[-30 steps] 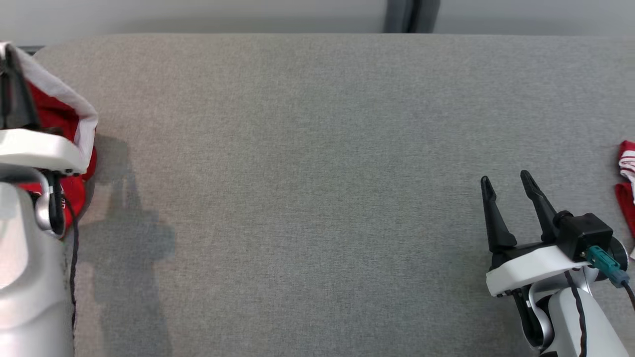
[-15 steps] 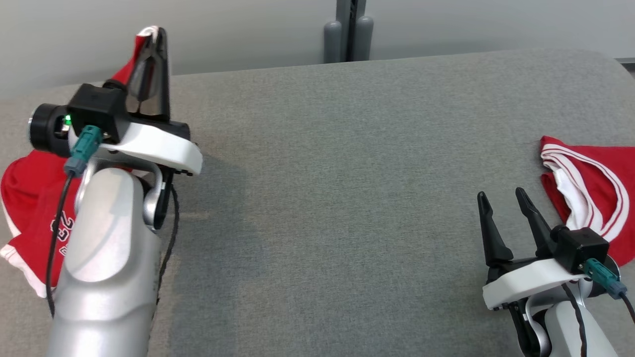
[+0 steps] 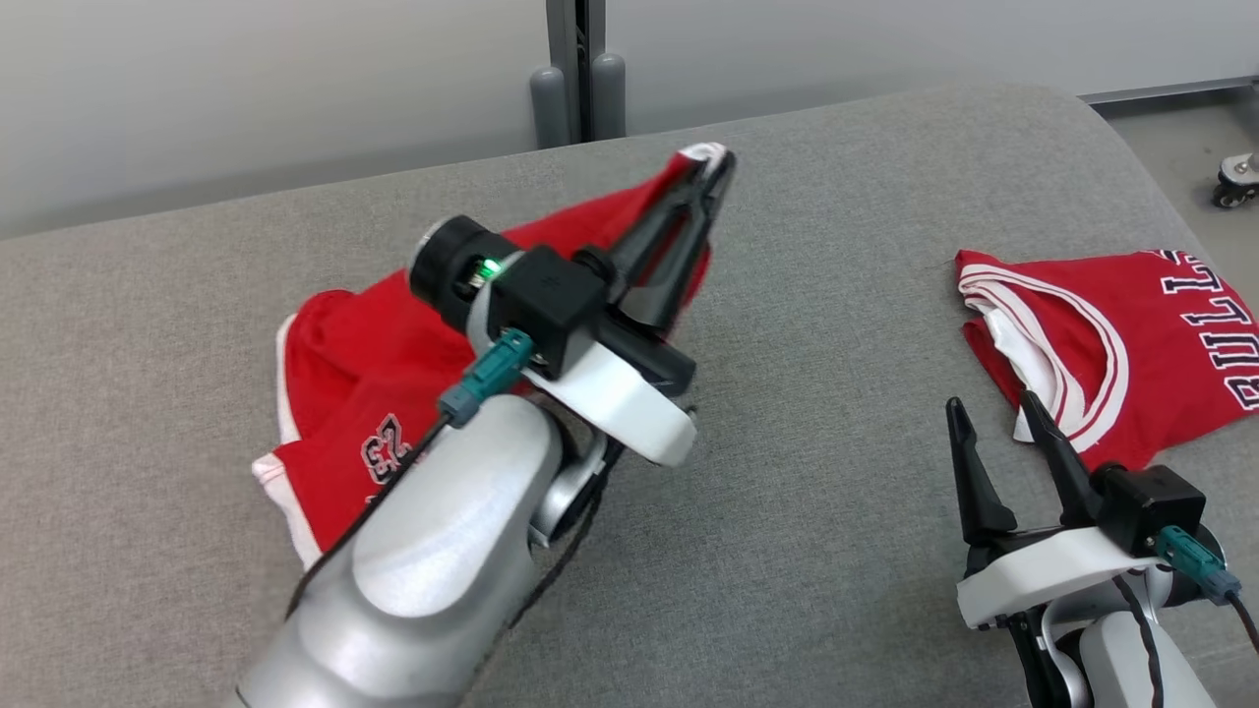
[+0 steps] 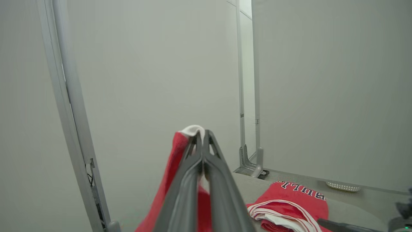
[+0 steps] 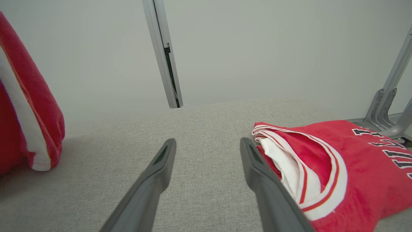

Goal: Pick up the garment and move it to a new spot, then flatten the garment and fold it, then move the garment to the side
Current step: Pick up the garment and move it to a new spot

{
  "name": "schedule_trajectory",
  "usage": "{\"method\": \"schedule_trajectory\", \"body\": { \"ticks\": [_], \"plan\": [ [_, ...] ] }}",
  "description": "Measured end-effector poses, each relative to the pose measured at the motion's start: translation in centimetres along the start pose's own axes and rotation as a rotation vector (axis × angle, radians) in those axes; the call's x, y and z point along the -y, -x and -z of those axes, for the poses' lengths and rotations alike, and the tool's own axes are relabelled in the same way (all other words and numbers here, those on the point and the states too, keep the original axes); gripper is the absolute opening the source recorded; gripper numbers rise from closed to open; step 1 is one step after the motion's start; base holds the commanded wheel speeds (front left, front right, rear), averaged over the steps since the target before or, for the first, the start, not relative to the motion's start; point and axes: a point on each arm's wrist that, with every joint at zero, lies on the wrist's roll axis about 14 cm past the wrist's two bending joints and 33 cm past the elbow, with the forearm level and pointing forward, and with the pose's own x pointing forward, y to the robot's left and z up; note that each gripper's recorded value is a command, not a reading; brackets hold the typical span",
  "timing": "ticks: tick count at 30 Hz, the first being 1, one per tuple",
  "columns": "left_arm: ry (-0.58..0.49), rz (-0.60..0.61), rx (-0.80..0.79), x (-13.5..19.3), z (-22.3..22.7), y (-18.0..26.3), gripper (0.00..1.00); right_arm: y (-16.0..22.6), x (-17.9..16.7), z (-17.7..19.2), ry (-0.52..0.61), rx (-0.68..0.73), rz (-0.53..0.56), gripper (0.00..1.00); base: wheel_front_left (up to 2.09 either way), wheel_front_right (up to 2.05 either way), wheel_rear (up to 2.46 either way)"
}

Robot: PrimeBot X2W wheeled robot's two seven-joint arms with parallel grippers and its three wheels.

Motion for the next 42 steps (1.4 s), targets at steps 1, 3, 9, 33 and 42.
{"method": "schedule_trajectory", "body": {
  "ticks": [1,3,9,33,42],
  "plan": [
    [0.018,0.014,0.003,0.8,-0.1,-0.1,0.00,0.1,0.1,0.0,-0.001,0.000,0.003,1.00,0.00,0.00,0.00],
    [0.050,0.022,0.009,1.8,-0.3,-0.2,0.00,0.1,0.2,0.0,-0.005,-0.001,0.006,1.00,0.00,0.00,0.00],
    [0.101,-0.088,0.008,-0.1,0.0,0.6,0.00,-0.3,0.1,0.3,-0.010,-0.007,0.004,1.00,0.00,0.00,0.00],
    [0.061,-0.820,-0.441,-13.6,11.3,24.8,0.60,-0.3,-2.2,0.3,-0.011,-0.005,-0.060,1.00,0.00,0.00,0.00],
    [-0.046,-0.886,-0.458,-13.9,9.8,28.0,1.00,1.0,-2.5,0.0,-0.002,0.003,-0.070,1.00,0.00,0.00,0.00]
  ]
}}
